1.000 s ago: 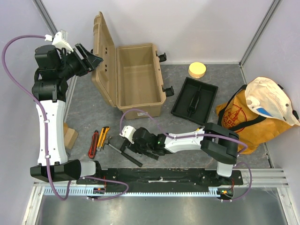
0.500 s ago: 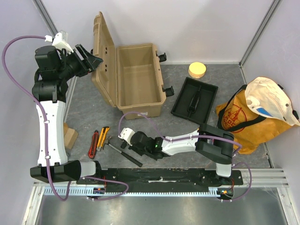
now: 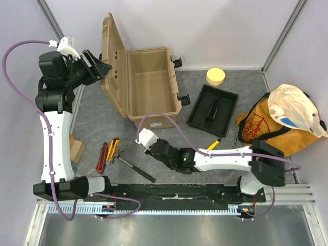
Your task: Pack the tool kit
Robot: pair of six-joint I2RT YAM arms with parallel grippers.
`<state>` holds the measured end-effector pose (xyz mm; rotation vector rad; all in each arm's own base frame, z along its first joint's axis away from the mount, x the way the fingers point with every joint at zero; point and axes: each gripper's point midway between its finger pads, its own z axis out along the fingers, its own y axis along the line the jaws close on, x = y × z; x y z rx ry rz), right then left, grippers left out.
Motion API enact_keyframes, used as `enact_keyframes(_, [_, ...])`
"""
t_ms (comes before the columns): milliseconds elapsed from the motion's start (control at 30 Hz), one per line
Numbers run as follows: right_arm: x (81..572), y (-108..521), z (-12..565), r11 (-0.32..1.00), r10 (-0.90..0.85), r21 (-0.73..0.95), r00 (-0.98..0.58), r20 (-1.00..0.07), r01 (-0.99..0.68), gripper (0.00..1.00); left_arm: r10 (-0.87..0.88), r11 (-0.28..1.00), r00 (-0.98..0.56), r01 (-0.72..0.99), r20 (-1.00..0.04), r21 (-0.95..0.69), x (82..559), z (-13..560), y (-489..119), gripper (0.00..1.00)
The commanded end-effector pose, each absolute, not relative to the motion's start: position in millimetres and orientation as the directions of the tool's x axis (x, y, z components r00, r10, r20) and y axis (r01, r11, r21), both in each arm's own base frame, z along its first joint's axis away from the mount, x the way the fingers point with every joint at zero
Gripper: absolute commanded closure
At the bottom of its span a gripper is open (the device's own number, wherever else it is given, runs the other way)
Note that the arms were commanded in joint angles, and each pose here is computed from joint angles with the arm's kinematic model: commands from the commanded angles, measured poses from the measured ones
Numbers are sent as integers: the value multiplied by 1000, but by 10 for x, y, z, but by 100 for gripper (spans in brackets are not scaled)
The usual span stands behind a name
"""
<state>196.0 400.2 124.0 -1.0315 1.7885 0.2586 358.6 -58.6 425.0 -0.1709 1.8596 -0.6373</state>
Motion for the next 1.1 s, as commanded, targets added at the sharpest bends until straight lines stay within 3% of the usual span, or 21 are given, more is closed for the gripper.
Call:
enact_keyframes(0, [2237, 3771, 2270, 780, -351, -286, -11, -936, -556, 100, -378, 858, -386, 195, -842, -474, 3525, 4195, -595, 30])
enact_keyframes(133, [2484, 3647, 2827, 856, -276, -259, 29, -961, -447, 100, -379, 865, -382, 178, -843, -470, 3574, 4189, -559, 30])
enact_keyframes(267, [3032, 3564, 3355, 917, -161, -161, 30, -986, -364, 100, -384, 865, -370, 177, -846, -470, 3572, 4248, -555, 30])
enact_keyframes(467, [3936, 3655, 3546, 956, -68, -75, 36, -997, -284, 100, -409, 864, -306, 173, -859, -473, 3394, 4476, -532, 30])
enact_keyframes(767, [5018, 3782, 2895, 961, 1, 14, -49, -999, -277, 100, -402, 882, -289, 133, -869, -452, 3301, 4397, -456, 29])
enact_keyframes(1067, [5219, 3765, 2096, 961, -134, -90, -154, -979, -261, 100, -409, 866, -336, 152, -848, -477, 3378, 4313, -525, 29])
